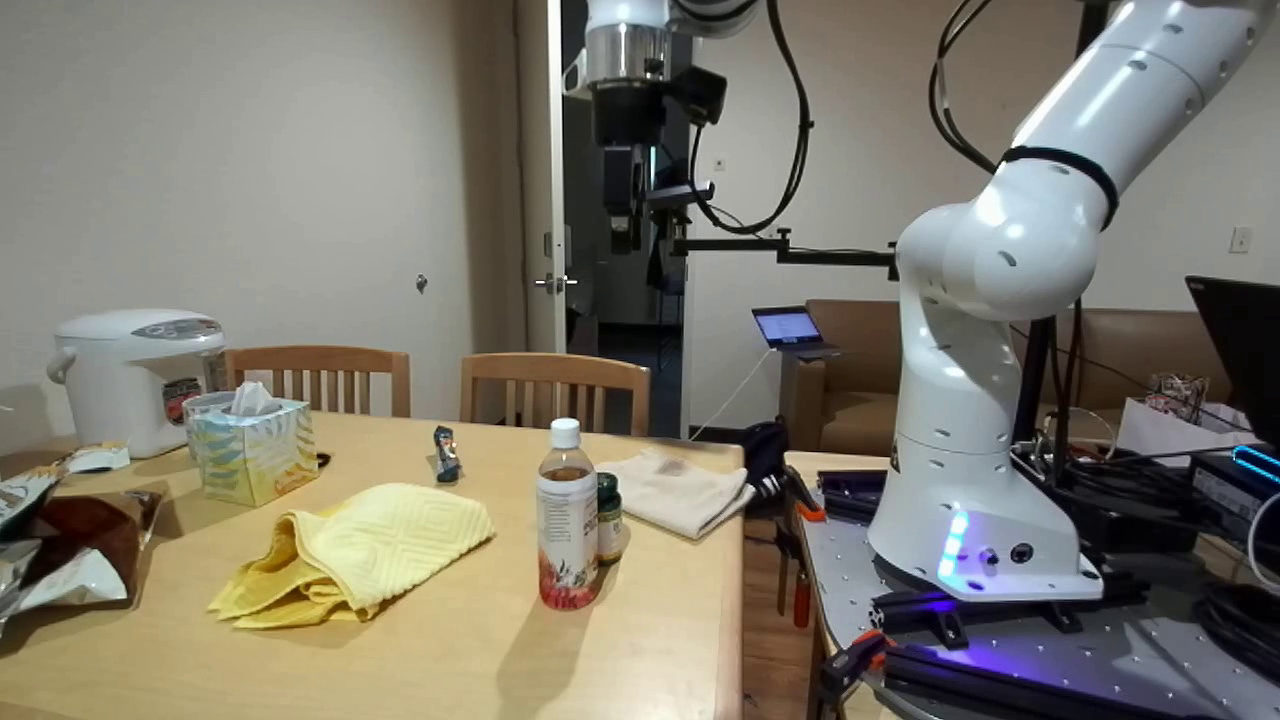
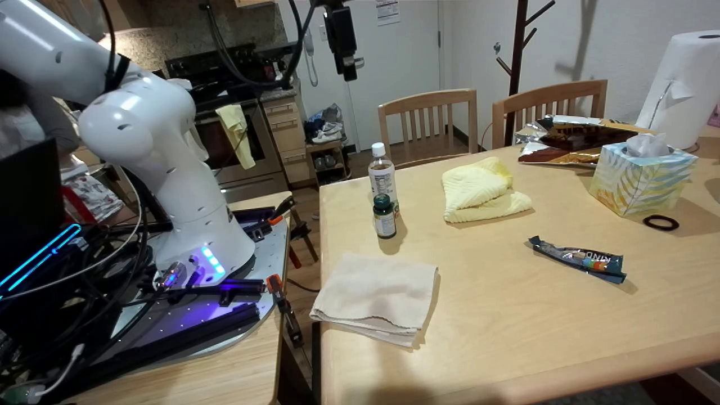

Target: Use the cloth and wipe the table

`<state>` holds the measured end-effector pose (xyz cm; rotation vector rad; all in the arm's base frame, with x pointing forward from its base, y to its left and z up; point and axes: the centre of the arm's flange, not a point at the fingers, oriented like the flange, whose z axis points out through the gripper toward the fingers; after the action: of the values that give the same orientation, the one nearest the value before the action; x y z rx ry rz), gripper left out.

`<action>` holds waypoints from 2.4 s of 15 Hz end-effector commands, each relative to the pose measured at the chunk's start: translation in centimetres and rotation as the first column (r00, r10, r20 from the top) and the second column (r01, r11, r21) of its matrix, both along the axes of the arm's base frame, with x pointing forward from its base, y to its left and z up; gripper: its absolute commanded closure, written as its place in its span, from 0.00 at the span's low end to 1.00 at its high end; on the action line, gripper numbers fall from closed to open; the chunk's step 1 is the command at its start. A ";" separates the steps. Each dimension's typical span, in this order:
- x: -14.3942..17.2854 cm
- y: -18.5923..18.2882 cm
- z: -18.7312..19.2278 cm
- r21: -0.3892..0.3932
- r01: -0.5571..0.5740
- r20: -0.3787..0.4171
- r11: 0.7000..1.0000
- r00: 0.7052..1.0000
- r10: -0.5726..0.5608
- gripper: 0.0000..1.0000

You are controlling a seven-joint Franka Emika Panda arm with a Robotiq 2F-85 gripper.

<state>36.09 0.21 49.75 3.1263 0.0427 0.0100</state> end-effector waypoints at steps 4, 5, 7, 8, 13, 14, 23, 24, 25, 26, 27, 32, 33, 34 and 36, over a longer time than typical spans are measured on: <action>1.7 -0.3 3.9 -0.045 -0.063 -0.054 0.997 0.997 0.060 0.00; 2.1 -0.4 4.3 -0.041 -0.080 -0.054 0.996 0.996 0.077 0.00; 4.2 -0.5 4.8 -0.012 -0.179 -0.031 0.984 0.984 0.178 0.00; 5.4 -0.5 4.9 0.005 -0.216 -0.025 0.976 0.976 0.216 0.00; 12.0 0.1 3.7 0.044 -0.345 -0.035 0.937 0.937 0.347 0.00; 13.3 0.4 3.0 0.049 -0.345 -0.046 0.937 0.937 0.347 0.00; 19.2 2.2 -2.3 0.147 -0.353 -0.095 0.924 0.925 0.369 0.00; 19.5 2.8 -4.0 0.149 -0.345 -0.096 0.927 0.928 0.361 0.00; 19.6 3.0 -4.7 0.153 -0.344 -0.101 0.926 0.927 0.361 0.00; 19.9 3.3 -6.1 0.125 -0.334 -0.120 0.934 0.930 0.348 0.00; 20.1 3.4 -7.0 0.114 -0.333 -0.133 0.936 0.929 0.346 0.00; 21.2 4.0 -11.9 0.010 -0.289 -0.278 0.957 0.919 0.280 0.00; 21.2 4.0 -12.5 -0.004 -0.280 -0.306 0.960 0.914 0.265 0.00; 21.2 4.2 -13.1 0.003 -0.275 -0.341 0.961 0.903 0.260 0.00; 20.8 4.2 -13.0 0.034 -0.266 -0.405 0.963 0.877 0.257 0.00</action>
<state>56.21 4.10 36.17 3.0310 0.4974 -0.4998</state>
